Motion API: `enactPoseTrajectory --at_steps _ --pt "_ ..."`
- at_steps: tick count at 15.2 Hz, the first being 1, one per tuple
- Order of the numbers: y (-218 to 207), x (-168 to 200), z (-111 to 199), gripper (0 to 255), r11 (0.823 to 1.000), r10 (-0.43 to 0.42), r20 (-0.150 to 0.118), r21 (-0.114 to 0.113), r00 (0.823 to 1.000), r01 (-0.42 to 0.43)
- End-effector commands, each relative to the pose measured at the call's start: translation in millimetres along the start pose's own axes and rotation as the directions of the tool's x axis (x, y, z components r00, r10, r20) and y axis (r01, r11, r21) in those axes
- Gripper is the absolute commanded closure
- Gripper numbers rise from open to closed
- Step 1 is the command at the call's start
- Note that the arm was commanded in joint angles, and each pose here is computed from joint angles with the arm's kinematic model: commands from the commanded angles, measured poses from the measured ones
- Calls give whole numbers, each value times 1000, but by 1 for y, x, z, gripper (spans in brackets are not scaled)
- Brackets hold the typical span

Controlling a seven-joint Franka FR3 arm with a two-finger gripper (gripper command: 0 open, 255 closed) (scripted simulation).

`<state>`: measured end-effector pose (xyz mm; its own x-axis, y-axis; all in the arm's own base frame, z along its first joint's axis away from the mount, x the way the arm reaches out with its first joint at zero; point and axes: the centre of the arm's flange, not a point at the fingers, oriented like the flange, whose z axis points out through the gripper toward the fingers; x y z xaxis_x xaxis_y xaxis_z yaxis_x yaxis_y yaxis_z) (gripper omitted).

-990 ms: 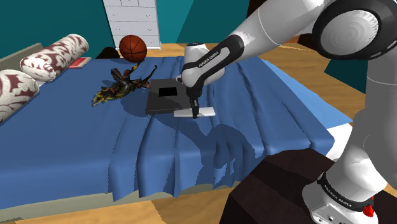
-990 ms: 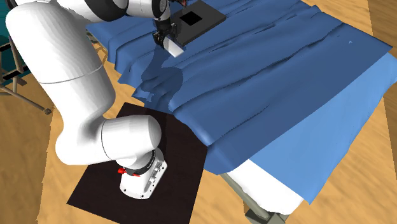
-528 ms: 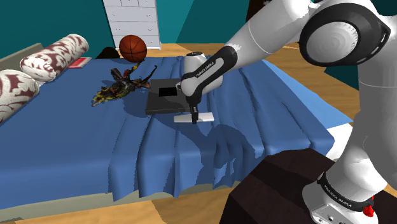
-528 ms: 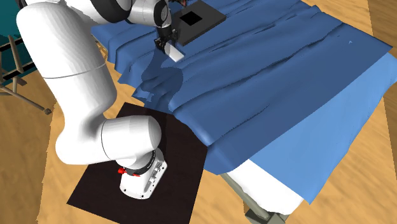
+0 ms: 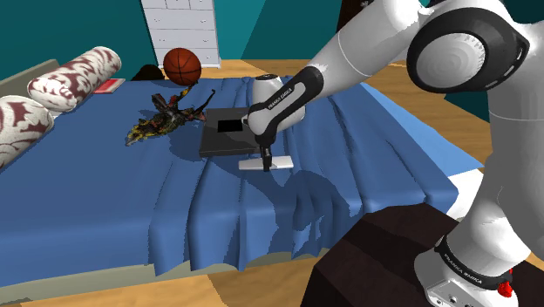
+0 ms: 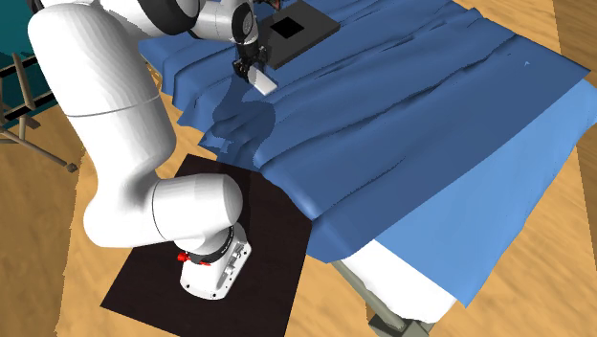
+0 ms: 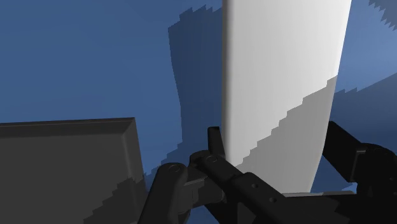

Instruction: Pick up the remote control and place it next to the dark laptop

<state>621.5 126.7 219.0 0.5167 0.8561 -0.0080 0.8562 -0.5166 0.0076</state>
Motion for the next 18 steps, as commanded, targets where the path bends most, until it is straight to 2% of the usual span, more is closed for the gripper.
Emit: enactPoseTrajectory --at_steps 1,2,7,11,18 --pt "0 0 0 255 1000 0 0 0 1000 0" --pt "0 0 0 0 1000 0 0 0 1000 0" --pt "0 0 0 0 1000 0 0 0 1000 0" --pt "0 0 -50 0 1000 0 0 0 1000 0" --pt "0 0 -50 0 1000 0 0 0 1000 0"
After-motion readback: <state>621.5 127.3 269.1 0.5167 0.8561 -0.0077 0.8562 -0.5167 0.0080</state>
